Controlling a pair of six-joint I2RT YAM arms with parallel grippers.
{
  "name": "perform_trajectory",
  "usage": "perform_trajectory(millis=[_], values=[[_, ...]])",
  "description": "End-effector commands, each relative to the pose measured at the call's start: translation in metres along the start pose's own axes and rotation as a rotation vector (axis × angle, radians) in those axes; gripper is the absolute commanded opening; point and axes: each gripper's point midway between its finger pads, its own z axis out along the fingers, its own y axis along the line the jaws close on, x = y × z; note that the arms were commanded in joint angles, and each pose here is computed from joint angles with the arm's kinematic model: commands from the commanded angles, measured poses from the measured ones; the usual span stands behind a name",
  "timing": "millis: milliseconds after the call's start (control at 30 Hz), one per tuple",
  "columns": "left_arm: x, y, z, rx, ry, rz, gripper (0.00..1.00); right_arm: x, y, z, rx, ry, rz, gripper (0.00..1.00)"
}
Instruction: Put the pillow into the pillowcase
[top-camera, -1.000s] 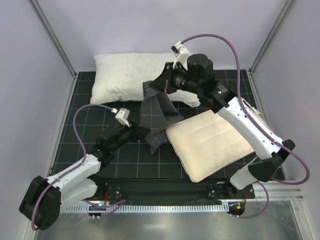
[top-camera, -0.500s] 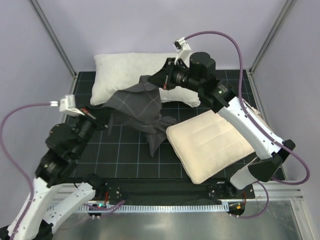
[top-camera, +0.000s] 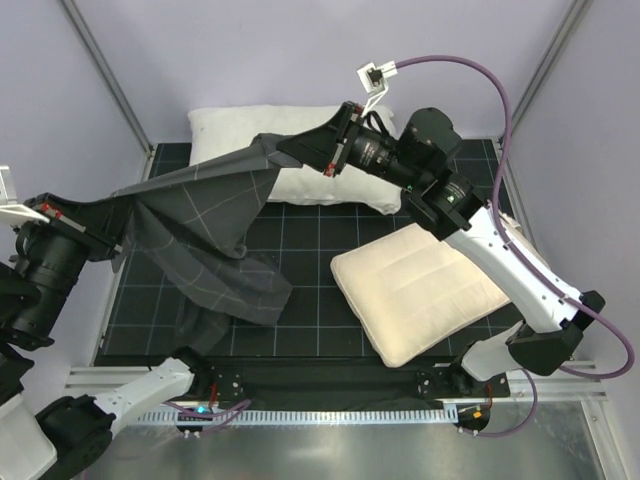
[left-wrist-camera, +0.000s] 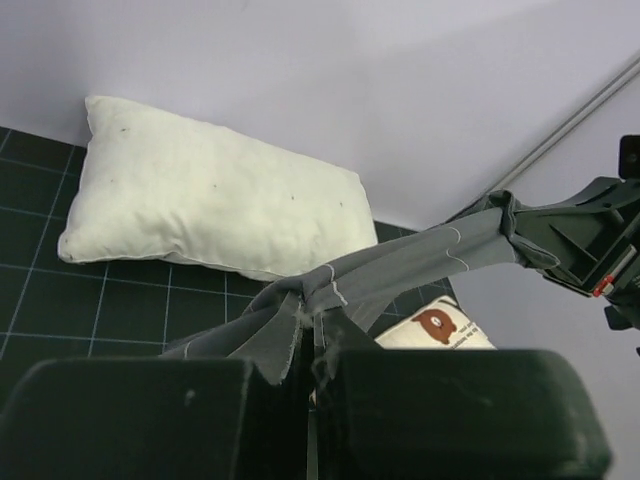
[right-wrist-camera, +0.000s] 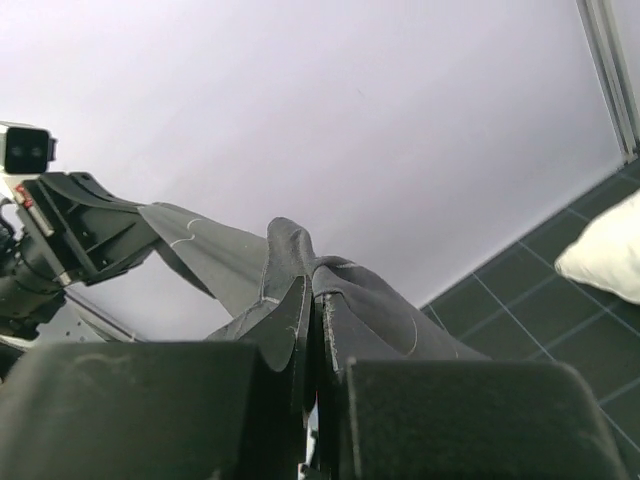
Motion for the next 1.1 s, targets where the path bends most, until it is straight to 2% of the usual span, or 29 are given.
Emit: perform_trajectory(millis=[0,33,167,267,333,367,400,467,500,533,567,600,667,700,733,867,1067], values=[[-0.023,0.022,-0.025,-0.085,-0.036,0.089,0.00,-0.069,0.001,-0.024,0.060,-0.265,-0.054,0.04],[-0.029,0.015,-0.027,-0.056,-0.040,0.084,0.00,-0.072,0.004,-0.027,0.061,-0.279,-0.053,0.04],[0.001,-0.014,-0.007,0.057,0.102,0.103,0.00,-0.079,-0.004,-0.041,0.117,-0.353,-0.066,0.04],[0.034,-0.047,0.002,0.218,0.236,0.068,0.00,-0.088,-0.015,-0.055,0.218,-0.392,-0.103,0.04],[0.041,-0.066,0.005,0.303,0.266,0.016,0.00,-0.087,-0.027,-0.060,0.287,-0.360,-0.128,0.04],[0.052,-0.077,0.005,0.357,0.311,-0.010,0.00,-0.091,-0.038,-0.065,0.340,-0.375,-0.131,0.04],[0.078,-0.090,0.004,0.441,0.412,-0.035,0.00,-0.091,-0.046,-0.068,0.368,-0.371,-0.122,0.04],[0.094,-0.117,0.011,0.562,0.468,-0.144,0.00,-0.088,-0.072,-0.078,0.433,-0.349,-0.104,0.04],[0.133,-0.117,0.013,0.598,0.584,-0.176,0.00,-0.083,-0.074,-0.080,0.414,-0.324,-0.093,0.04],[0.143,-0.119,0.018,0.594,0.611,-0.246,0.00,-0.081,-0.096,-0.088,0.459,-0.323,-0.070,0.04],[0.139,-0.128,0.025,0.641,0.563,-0.272,0.00,-0.078,-0.104,-0.093,0.475,-0.317,-0.061,0.04],[0.173,-0.118,0.036,0.607,0.628,-0.298,0.00,-0.078,-0.110,-0.100,0.488,-0.317,-0.058,0.04],[0.180,-0.126,0.038,0.654,0.605,-0.344,0.01,-0.069,-0.141,-0.121,0.584,-0.315,-0.033,0.04],[0.199,-0.122,0.043,0.643,0.629,-0.347,0.00,-0.071,-0.142,-0.134,0.605,-0.333,-0.037,0.04],[0.205,-0.122,0.046,0.634,0.622,-0.346,0.00,-0.058,-0.158,-0.144,0.646,-0.317,-0.017,0.04],[0.242,-0.133,0.044,0.637,0.682,-0.269,0.00,-0.050,-0.184,-0.196,0.773,-0.363,-0.008,0.04],[0.280,-0.138,0.045,0.628,0.757,-0.197,0.00,-0.027,-0.181,-0.262,0.952,-0.392,-0.084,0.04]])
